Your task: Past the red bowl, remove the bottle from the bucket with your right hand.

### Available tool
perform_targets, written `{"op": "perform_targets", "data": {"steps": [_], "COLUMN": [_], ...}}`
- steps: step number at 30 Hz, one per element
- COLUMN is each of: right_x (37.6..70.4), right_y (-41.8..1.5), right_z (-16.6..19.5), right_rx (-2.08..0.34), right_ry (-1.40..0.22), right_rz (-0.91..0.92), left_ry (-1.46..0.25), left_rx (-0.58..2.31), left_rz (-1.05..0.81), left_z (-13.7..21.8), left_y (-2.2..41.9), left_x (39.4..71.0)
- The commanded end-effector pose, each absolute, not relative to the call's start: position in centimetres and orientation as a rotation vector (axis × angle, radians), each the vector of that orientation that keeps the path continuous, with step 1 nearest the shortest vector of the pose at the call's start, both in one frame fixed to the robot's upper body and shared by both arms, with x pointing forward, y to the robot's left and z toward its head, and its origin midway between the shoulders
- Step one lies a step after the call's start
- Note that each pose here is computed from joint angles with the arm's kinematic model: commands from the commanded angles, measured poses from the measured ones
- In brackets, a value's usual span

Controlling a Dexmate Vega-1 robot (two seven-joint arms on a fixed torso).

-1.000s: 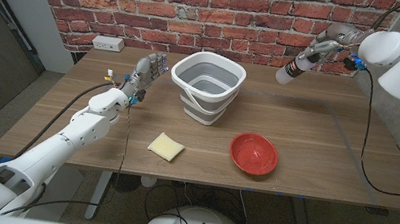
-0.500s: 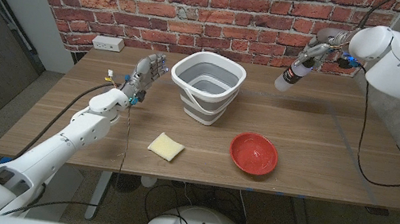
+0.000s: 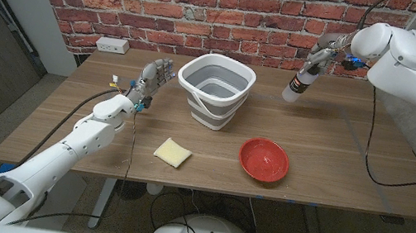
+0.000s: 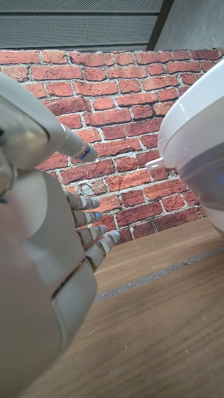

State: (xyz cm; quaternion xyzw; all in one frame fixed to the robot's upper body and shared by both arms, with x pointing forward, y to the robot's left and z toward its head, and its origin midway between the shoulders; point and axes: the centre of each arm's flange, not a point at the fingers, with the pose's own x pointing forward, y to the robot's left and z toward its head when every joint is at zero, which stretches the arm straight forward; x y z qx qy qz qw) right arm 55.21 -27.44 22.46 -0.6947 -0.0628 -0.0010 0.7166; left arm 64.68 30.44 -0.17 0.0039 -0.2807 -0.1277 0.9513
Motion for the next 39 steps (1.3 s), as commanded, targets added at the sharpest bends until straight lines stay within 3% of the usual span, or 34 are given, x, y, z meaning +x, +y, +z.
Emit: {"op": "perform_targets", "data": {"steps": [1, 39], "right_x": [56.9, 60.3], "right_y": [-25.0, -22.9], "right_z": [22.0, 19.5], "right_rx": [-1.641, -1.723], "right_ry": [-0.052, 0.007], "right_rz": [0.065, 0.141], "left_ry": [-0.563, -0.547], "left_rx": [0.009, 0.009], "left_rz": [-0.264, -0.258], "left_z": [-0.5, -0.4], "left_y": [30.1, 29.5], "left_x": [64.5, 64.7]}}
